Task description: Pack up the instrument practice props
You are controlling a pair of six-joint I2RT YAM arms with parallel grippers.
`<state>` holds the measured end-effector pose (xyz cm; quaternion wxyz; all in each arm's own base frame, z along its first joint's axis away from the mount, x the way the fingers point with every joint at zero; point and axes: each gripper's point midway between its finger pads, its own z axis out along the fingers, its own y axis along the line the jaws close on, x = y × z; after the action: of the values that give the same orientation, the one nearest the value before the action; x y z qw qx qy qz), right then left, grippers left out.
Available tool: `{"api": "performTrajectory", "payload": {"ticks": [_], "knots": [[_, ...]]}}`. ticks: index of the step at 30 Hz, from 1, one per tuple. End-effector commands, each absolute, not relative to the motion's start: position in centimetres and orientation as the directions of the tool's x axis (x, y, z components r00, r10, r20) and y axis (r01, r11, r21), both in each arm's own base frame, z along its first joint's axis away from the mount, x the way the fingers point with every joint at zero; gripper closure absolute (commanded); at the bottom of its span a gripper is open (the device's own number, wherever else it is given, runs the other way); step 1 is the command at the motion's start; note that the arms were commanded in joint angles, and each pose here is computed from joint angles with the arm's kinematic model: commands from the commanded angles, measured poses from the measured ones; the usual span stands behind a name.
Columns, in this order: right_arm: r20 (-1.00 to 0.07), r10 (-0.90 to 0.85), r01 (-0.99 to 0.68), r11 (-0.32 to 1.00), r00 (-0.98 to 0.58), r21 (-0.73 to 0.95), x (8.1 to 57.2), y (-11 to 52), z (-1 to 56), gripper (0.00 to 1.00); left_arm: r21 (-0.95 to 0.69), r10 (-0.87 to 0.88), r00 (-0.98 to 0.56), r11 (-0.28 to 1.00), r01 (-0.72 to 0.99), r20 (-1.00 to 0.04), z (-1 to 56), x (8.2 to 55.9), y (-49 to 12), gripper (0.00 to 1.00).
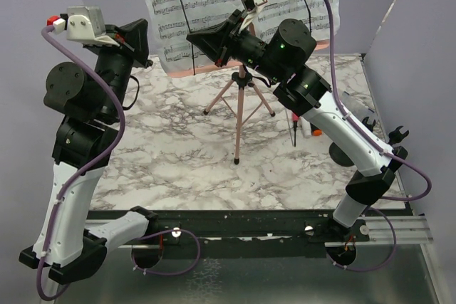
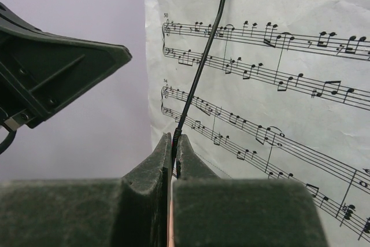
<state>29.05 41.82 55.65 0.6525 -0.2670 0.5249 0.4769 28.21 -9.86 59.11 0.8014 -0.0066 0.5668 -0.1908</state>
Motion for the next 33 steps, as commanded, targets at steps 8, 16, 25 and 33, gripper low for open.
{"api": "performTrajectory", "payload": {"ticks": [8,16,25,33], "knots": [[-0.936,0.349,-0.885,0.450,0.051,0.120,29.4,40.8,56.5,0.99,-0.229,-0.342,0.260,0.896,0.381,-0.903,59.6,28.0,-11.6,0.52],[-0.935,0.350,-0.890,0.441,0.051,0.117,29.2,40.8,56.4,0.99,-0.246,-0.337,0.252,0.911,0.332,-0.907,58.5,30.1,-11.6,0.44],[-0.936,0.349,-0.891,0.440,0.057,0.110,29.1,40.8,56.4,0.99,-0.233,-0.300,0.245,0.935,0.268,-0.922,57.0,31.5,-11.0,0.68],[-0.937,0.344,-0.889,0.445,0.063,0.104,29.2,40.8,56.4,0.99,-0.224,-0.281,0.279,0.950,0.219,-0.918,57.4,30.9,-9.7,1.00]]}}
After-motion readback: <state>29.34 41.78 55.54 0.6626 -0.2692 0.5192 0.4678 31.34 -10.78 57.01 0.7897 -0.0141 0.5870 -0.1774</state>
